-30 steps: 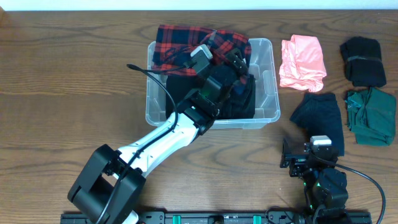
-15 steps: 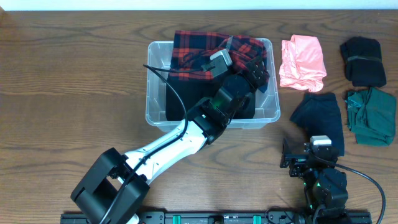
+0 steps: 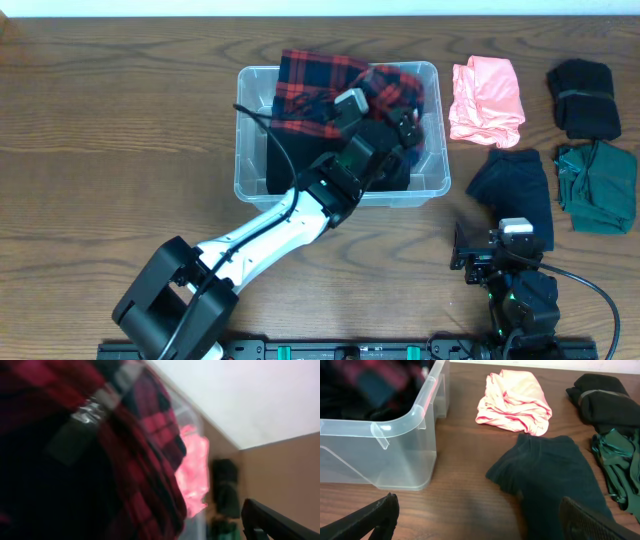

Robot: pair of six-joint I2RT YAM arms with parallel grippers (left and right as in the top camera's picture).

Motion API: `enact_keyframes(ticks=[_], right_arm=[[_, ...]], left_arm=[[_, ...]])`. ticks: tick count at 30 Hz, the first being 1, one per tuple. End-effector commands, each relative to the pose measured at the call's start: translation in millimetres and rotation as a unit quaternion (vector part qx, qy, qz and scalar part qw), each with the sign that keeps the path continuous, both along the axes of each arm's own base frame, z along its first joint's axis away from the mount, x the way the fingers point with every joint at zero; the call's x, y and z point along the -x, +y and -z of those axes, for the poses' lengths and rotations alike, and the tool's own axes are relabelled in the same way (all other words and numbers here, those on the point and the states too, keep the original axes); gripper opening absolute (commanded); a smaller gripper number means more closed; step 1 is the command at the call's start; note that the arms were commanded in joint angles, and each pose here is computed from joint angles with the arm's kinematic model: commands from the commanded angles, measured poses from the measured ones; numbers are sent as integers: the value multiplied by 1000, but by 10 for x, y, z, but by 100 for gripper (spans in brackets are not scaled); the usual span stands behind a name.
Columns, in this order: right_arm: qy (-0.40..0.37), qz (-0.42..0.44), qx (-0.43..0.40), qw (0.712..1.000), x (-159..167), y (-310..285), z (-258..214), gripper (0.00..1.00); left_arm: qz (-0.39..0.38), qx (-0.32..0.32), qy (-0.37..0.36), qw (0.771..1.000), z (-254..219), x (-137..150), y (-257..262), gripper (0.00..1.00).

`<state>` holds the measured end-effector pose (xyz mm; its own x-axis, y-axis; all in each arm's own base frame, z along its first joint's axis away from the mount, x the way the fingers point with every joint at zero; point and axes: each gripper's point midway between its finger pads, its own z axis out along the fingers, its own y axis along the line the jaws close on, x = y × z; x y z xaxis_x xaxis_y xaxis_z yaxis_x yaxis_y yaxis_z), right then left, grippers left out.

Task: Pack container
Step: 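Lower the plaid shirt into the bin and push it down with the left gripper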

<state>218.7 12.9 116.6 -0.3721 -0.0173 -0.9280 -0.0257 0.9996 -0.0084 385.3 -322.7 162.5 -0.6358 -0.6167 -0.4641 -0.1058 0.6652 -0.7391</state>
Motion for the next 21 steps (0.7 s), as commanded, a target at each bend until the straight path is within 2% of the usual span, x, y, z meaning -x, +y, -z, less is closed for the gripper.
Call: enact_keyframes(ticks=[1,6,15,17,21], right_arm=[[1,5,-1,1000,1,-21,10,99],[1,5,-1,1000,1,-21,10,99],[1,5,-1,1000,1,-21,10,99],[1,5,-1,1000,1,-21,10,99],[1,5,-1,1000,1,-21,10,99]], left_arm=[[-36,39,11,999,-277,-46,178,98],[-46,37,48,997,-262,72,319,98],[9,72,40,997,-616,282,219,98],[33,52,12,998,-740,329,213,98],[101,-41,-68,992,-926,393,256,98]])
